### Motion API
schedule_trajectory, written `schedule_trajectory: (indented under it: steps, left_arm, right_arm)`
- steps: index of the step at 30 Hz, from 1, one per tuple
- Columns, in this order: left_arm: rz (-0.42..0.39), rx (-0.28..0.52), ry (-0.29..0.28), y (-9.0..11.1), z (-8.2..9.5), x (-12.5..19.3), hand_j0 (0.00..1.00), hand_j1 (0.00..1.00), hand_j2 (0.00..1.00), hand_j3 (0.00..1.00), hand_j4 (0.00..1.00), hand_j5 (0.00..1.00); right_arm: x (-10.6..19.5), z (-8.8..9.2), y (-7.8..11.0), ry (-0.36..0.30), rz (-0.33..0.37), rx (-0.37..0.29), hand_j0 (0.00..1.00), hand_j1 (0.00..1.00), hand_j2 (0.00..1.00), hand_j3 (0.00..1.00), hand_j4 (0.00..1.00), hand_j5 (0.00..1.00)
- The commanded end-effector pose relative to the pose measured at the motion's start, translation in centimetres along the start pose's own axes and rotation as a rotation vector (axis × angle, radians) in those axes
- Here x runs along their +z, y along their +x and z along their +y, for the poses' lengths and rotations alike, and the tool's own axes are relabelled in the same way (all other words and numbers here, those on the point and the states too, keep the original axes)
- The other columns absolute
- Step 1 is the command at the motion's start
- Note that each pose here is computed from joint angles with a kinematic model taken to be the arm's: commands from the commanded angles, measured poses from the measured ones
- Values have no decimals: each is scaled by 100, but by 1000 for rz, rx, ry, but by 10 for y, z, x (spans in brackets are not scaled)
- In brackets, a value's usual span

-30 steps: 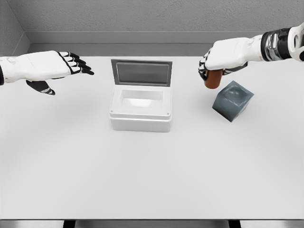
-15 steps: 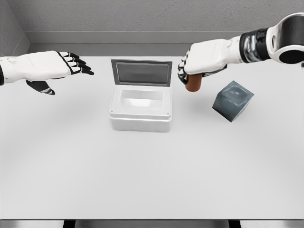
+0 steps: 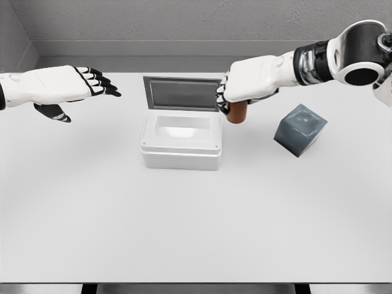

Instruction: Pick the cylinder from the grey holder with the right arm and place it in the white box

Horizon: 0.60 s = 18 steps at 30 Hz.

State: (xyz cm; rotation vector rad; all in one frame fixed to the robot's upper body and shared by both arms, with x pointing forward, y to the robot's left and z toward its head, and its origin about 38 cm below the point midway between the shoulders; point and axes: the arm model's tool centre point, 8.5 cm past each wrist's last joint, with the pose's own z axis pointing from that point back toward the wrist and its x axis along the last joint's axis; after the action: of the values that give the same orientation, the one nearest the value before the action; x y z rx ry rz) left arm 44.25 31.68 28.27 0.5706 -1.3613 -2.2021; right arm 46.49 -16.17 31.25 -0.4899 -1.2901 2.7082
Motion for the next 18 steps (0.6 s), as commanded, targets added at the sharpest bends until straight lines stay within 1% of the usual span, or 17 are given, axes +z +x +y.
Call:
schedule_trajectory:
  steps: [1,4,8,18]
  left_arm:
    - [0,3,4,0,1,0,100,100,100,100,100,100]
    - [0,3,4,0,1,0,100,100,100,100,100,100]
    - [-3,4,3,1,0,0,100,100,100,100,100,100]
    - [-2,3,3,1,0,0,100,100,100,100,100,100]
  right_arm:
    - [-5,-4,2,-9,-10,2,47,47,47,47,47,47]
    - [-7,-6,3,-12,-14,4,47,47,47,47,47,47]
    - [-17,-14,7,-20,-32,20,47,47,47,47,47,47]
    - [-31,-25,12,-37,-57,33,47,47,47,47,47,47]
